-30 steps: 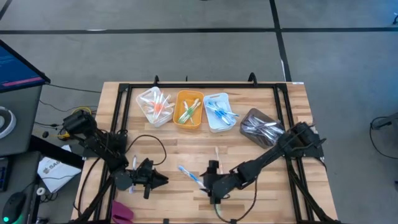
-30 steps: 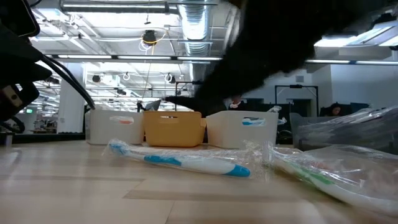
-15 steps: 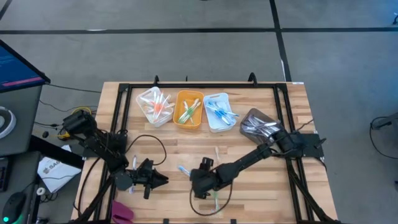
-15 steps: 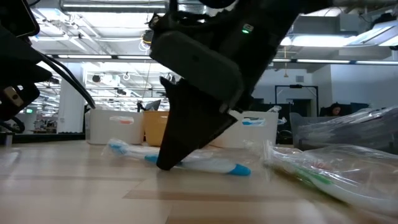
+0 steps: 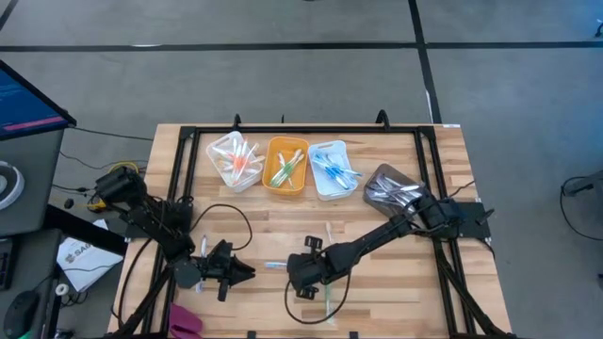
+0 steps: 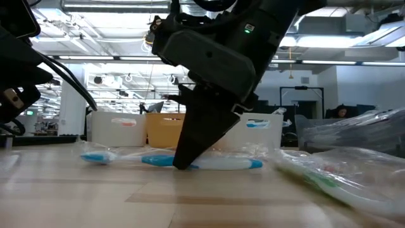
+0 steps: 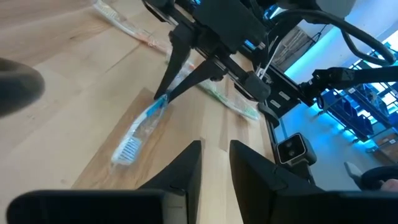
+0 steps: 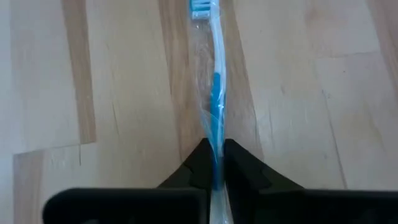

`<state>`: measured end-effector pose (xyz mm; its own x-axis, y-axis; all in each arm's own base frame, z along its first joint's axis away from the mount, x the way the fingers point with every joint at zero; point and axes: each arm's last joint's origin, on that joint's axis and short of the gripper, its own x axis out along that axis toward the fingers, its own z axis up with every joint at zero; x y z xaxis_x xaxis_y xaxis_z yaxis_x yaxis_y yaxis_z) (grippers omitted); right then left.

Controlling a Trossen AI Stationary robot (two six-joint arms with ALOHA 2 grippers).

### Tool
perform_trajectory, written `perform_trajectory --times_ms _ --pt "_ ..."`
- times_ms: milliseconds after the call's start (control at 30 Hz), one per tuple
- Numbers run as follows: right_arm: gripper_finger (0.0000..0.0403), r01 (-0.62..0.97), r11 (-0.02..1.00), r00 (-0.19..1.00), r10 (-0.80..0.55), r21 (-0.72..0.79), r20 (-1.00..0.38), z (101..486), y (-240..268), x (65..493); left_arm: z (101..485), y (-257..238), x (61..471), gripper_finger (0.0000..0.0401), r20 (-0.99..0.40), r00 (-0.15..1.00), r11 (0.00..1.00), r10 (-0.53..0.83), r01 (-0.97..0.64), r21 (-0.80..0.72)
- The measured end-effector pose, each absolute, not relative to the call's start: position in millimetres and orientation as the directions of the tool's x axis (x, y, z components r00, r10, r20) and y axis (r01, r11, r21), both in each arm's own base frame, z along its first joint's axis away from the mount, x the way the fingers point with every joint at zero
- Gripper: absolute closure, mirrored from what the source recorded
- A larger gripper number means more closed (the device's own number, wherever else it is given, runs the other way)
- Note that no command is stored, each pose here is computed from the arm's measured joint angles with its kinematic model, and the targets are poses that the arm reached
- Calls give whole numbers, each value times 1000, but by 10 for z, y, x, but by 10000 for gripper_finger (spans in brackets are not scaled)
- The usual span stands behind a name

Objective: Pick & Place Toothbrushes
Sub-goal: Put the white blue toothbrush into the right white bin

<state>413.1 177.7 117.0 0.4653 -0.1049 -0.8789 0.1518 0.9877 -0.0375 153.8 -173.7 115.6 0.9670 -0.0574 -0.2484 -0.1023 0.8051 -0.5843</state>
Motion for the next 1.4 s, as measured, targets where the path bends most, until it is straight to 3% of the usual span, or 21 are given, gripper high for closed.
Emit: perform_trajectory --times_ms 167,333,633,833,967,1033,1167,1400 --pt "381 147 986 436 -133 -76 -890 1277 1799 4131 1153 -1736 1537 324 -251 966 807 -57 -104 -581" --pt "389 148 956 405 -293 -254 -866 1578 1912 4065 1151 -1735 1536 324 -252 966 808 -56 -104 -580" --pt "394 270 695 186 -716 -666 -672 2348 1692 3755 1151 -1735 1537 324 -252 966 808 -53 -106 -579" --pt "393 378 706 212 -696 -599 -686 2811 1264 3782 1151 -1738 1533 324 -253 966 816 -57 -100 -569" --pt "394 490 690 173 -677 -534 -716 2926 789 3740 1150 -1747 1524 324 -254 965 823 -64 -93 -561" --pt "394 542 655 97 -672 -527 -734 3000 564 3609 1151 -1747 1525 324 -253 965 823 -64 -93 -560" --pt "389 621 603 -20 -627 -501 -779 2919 158 3488 1151 -1719 1557 324 -253 966 822 -46 -107 -560" --pt "394 642 612 -90 -539 -462 -838 2762 -272 3513 1151 -1663 1614 324 -252 968 818 -10 -137 -558"
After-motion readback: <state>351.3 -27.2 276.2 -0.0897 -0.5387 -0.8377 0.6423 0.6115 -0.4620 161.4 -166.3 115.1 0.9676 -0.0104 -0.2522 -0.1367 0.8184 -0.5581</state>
